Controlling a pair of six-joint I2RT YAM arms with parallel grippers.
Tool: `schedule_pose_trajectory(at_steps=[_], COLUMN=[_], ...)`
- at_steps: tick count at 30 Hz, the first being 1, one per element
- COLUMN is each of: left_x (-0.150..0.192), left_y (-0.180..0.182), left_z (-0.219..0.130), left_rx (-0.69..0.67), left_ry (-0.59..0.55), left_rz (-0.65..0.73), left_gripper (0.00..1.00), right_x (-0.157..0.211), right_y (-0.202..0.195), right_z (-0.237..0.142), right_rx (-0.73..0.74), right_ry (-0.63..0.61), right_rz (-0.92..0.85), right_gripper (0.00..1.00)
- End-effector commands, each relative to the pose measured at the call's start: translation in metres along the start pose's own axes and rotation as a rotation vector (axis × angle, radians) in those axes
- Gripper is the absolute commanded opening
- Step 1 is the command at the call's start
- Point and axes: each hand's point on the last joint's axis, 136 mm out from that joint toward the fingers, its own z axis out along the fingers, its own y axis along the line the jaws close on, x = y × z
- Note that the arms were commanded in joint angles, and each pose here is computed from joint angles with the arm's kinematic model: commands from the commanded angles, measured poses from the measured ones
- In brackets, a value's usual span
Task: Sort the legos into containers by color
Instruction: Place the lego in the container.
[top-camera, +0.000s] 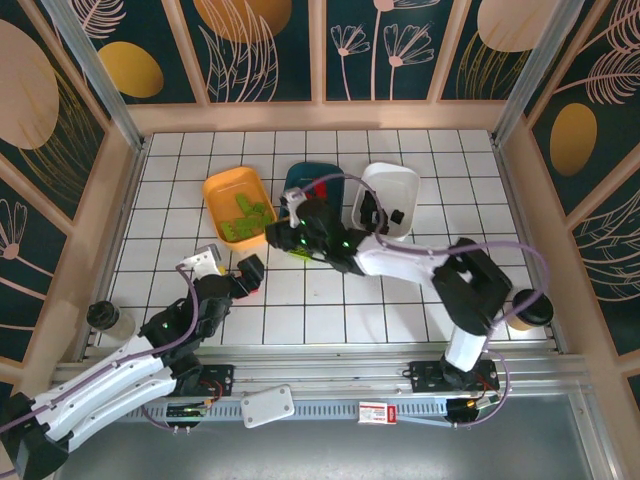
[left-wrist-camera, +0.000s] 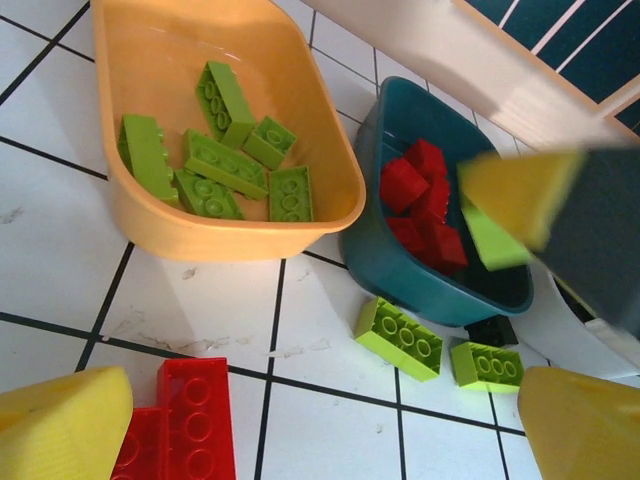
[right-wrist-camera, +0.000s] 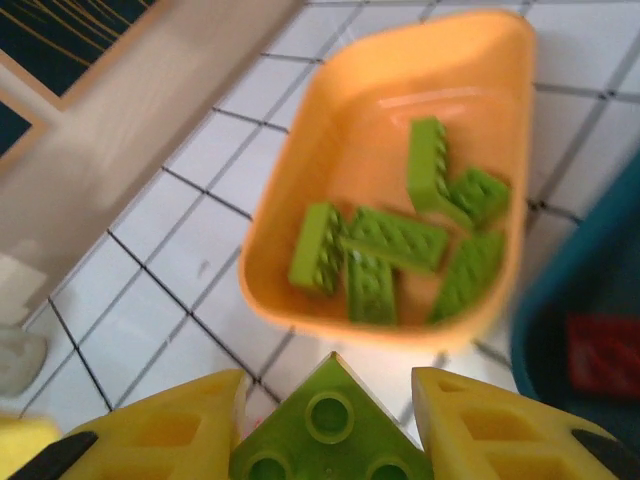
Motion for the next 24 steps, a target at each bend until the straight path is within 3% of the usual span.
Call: schedule_pose_trajectory(at_steps=[1, 4, 5, 7, 9, 13, 18, 24], left_x=[0.006, 0.010, 0.012, 0.016, 0.021, 0.032, 0.053, 0.061], left_y=[0.013, 0.014, 0.014, 0.014, 0.013, 0.010, 0.032, 0.056], left_z=[0.001, 0.002, 0.003, 0.005, 0.007, 0.015, 0.036, 0.061], left_rx=[-0.045, -0.055, -0.055, -0.054, -0.053, -0.053, -0.121, -0.179], left_ry=[0.008, 0.031, 0.040, 0.056, 0.075, 0.116, 0.188, 0.253], left_rz=[0.000, 0.013, 0.018, 0.027, 0.038, 0.068, 0.077, 0.047], left_gripper=[0.99, 0.98, 0.99, 0.99, 0.98, 0.96, 0.95, 0.82], right_x=[-0.014, -0.021, -0.024, -0.027, -0.033, -0.045, -0.045, -0.030], right_y=[-0.002, -0.006, -0.007, -0.009, -0.012, -0.017, -0.018, -0.022], right_z=[0.032, 0.060, 0.068, 0.079, 0.084, 0.066, 0.020, -0.037], right_rx=[-0.067, -0.100, -0.107, -0.106, -0.091, -0.088, -0.079, -0.053], right_ry=[0.024, 0.039, 0.045, 0.057, 0.050, -0.005, -0.057, -0.091], right_rz=[0.003, 0.035, 0.039, 0.040, 0.041, 0.061, 0.061, 0.061], right_gripper=[0.28, 0.31, 0.37, 0.61, 0.68, 0.71, 0.71, 0.71])
